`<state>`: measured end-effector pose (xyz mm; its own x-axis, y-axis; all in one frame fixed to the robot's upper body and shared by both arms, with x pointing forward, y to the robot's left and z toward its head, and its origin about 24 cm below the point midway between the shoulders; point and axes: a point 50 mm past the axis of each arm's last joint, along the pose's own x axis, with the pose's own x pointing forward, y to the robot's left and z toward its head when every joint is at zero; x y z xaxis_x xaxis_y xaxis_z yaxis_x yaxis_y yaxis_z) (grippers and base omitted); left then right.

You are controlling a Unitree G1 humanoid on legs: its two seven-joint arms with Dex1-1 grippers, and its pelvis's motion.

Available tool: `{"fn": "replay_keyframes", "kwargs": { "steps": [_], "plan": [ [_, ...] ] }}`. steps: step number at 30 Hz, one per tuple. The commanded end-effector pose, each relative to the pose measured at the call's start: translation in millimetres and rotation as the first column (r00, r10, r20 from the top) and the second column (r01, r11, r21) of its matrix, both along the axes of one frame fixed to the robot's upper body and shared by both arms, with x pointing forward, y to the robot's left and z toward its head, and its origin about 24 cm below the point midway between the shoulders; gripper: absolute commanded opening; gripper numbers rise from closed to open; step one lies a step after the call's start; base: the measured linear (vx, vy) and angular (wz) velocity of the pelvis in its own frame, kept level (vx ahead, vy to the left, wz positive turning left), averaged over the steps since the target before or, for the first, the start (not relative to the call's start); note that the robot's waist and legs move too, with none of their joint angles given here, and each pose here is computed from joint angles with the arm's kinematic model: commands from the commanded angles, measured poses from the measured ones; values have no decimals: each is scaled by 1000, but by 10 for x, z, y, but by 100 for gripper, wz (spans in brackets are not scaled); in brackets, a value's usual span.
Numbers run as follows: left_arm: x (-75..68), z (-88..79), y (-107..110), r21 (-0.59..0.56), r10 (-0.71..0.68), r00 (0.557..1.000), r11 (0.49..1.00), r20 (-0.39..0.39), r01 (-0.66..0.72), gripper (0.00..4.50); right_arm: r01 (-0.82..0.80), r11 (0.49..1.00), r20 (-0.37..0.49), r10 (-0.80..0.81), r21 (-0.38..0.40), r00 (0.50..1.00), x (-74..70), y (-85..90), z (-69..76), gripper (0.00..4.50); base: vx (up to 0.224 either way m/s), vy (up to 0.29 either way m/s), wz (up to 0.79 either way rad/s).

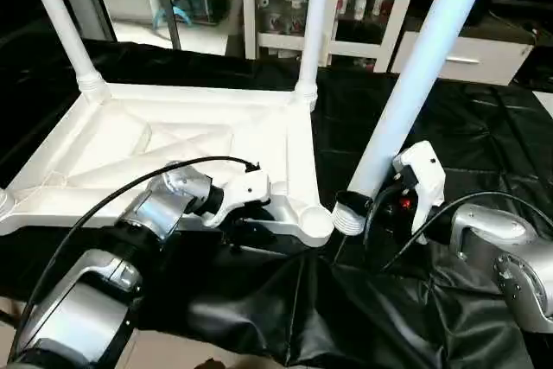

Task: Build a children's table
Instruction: Insert table leg to table base

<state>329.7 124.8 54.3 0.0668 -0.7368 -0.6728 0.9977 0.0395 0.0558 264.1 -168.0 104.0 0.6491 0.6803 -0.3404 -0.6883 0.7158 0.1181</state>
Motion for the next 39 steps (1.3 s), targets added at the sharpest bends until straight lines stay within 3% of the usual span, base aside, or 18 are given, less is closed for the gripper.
{"fn": "replay_keyframes", "kwargs": {
  "steps": [1,13,19,21,29,37,39],
  "plan": [
    [14,-60,29,30,30,1000,999,-2,-30,107,-5,1000,22,5,9,1000,19,-13,75,189,0,0,0],
    [21,-153,122,115,47,999,992,18,-49,5,-14,1000,30,14,10,999,62,16,81,189,0,0,0],
    [-42,-210,132,67,148,987,987,-54,-145,0,36,998,57,-39,53,998,119,68,136,189,0,0,0],
    [-138,-176,69,36,210,972,978,-105,-208,0,80,994,44,-83,77,996,169,56,116,189,0,0,0],
    [-305,-145,-48,-22,146,986,989,-83,-148,0,-10,998,4,10,62,1000,233,224,45,189,0,0,0],
    [-360,-142,-89,-26,174,980,984,-96,-177,0,-95,994,-14,96,45,995,275,284,41,189,0,0,0],
    [-359,-154,-83,-18,179,980,983,-90,-181,0,-139,990,-38,139,9,990,289,301,18,189,0,0,0]
  ]
}}
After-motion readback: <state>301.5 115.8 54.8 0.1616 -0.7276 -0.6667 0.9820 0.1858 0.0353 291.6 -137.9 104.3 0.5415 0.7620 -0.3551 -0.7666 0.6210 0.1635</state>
